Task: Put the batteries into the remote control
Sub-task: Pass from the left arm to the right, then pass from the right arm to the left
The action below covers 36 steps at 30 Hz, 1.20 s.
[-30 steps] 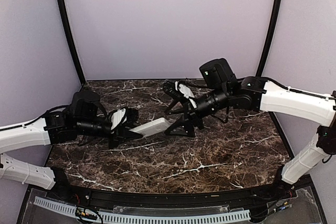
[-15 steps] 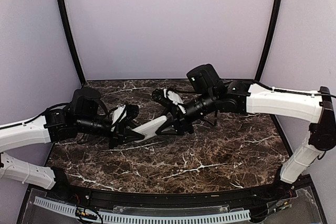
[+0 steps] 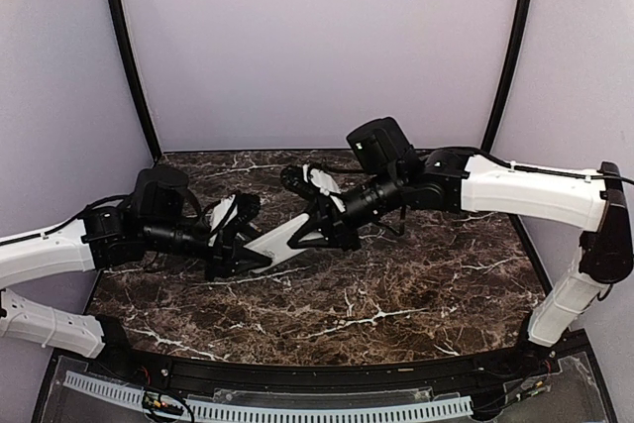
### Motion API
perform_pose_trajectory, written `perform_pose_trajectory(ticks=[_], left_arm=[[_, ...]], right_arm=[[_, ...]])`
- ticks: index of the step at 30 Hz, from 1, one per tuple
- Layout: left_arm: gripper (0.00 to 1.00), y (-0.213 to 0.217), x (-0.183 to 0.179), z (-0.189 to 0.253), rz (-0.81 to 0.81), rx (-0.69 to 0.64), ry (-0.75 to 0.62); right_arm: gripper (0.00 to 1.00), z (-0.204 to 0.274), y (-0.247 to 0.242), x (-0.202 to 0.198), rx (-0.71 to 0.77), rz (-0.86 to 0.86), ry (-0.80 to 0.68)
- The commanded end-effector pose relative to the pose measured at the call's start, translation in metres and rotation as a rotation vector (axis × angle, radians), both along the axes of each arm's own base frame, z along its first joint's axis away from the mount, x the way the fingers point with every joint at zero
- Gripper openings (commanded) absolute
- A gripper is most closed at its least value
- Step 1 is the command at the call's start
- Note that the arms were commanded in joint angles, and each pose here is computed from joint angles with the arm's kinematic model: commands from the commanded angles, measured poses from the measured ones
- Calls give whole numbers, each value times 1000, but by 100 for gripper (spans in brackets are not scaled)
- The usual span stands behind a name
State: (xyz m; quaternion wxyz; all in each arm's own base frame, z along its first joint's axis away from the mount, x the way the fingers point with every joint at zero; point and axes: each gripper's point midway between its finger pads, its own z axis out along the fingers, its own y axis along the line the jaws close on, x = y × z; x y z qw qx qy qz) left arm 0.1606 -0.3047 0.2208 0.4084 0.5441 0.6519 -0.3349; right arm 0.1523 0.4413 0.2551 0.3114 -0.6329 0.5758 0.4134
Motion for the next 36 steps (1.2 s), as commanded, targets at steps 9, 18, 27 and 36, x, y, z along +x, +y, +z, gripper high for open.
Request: perform_pose_trajectory(ticks=[9, 18, 27, 36], left_arm=[[85, 18, 37, 21, 168, 24, -562], [87, 14, 50, 14, 211, 93, -664], [55, 8, 52, 15, 220, 77, -661], [0, 12, 42, 28, 233, 18, -580]], right_arm=[[0, 28, 5, 34, 32, -229, 385], [0, 27, 15, 40, 49, -281, 621], [0, 21, 17, 42, 40, -295, 638], [39, 19, 4, 61, 7, -409, 539]])
